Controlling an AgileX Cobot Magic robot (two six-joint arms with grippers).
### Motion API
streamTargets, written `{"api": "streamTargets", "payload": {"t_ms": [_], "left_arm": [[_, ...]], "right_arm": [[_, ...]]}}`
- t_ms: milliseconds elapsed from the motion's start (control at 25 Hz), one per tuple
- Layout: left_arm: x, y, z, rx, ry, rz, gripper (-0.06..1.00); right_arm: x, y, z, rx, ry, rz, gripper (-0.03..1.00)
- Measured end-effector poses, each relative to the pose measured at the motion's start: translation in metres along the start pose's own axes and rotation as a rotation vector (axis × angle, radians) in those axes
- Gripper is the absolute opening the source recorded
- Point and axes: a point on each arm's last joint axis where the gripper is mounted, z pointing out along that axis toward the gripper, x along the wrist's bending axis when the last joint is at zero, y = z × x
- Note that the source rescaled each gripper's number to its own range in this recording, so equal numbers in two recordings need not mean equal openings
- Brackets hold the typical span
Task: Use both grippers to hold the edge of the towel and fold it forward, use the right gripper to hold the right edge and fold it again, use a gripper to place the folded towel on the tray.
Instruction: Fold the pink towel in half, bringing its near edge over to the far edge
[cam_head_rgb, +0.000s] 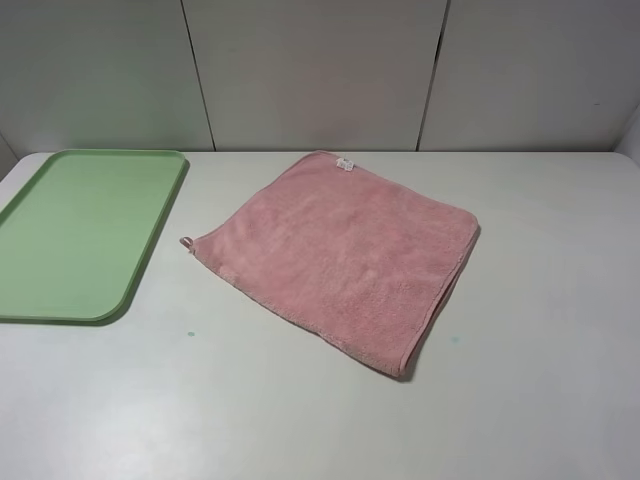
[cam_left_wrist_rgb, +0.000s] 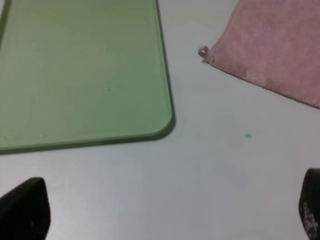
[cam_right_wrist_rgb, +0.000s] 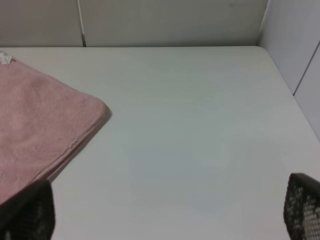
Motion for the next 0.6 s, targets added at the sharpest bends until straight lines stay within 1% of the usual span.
{"api": "streamTargets", "payload": {"t_ms": [200,240,320,400,440,520,600], "left_arm": [[0.000,0.000,0.000,-0.001,0.000,-0.011,1.00],[0.000,0.001,0.000,-0.007,0.000,-0.028,1.00],[0.000,0.005,0.001,0.004,0.000,-0.098,1.00],[0.001,0.013,0.005,0.048,0.001,-0.156,1.00],[0.002,0.018,0.008,0.077,0.002,-0.170,1.00],[0.003,0.029,0.014,0.125,0.003,-0.178,1.00],[0.004,0.045,0.021,0.169,0.003,-0.160,0.99]], "right_arm": [[0.000,0.000,0.000,0.000,0.000,0.000,1.00],[0.000,0.000,0.000,0.000,0.000,0.000,1.00],[0.000,0.000,0.000,0.000,0.000,0.000,1.00],[0.000,0.000,0.000,0.000,0.000,0.000,1.00],[0.000,0.000,0.000,0.000,0.000,0.000,1.00],[0.000,0.000,0.000,0.003,0.000,-0.001,1.00],[0.000,0.002,0.005,0.033,0.002,-0.009,1.00]]}}
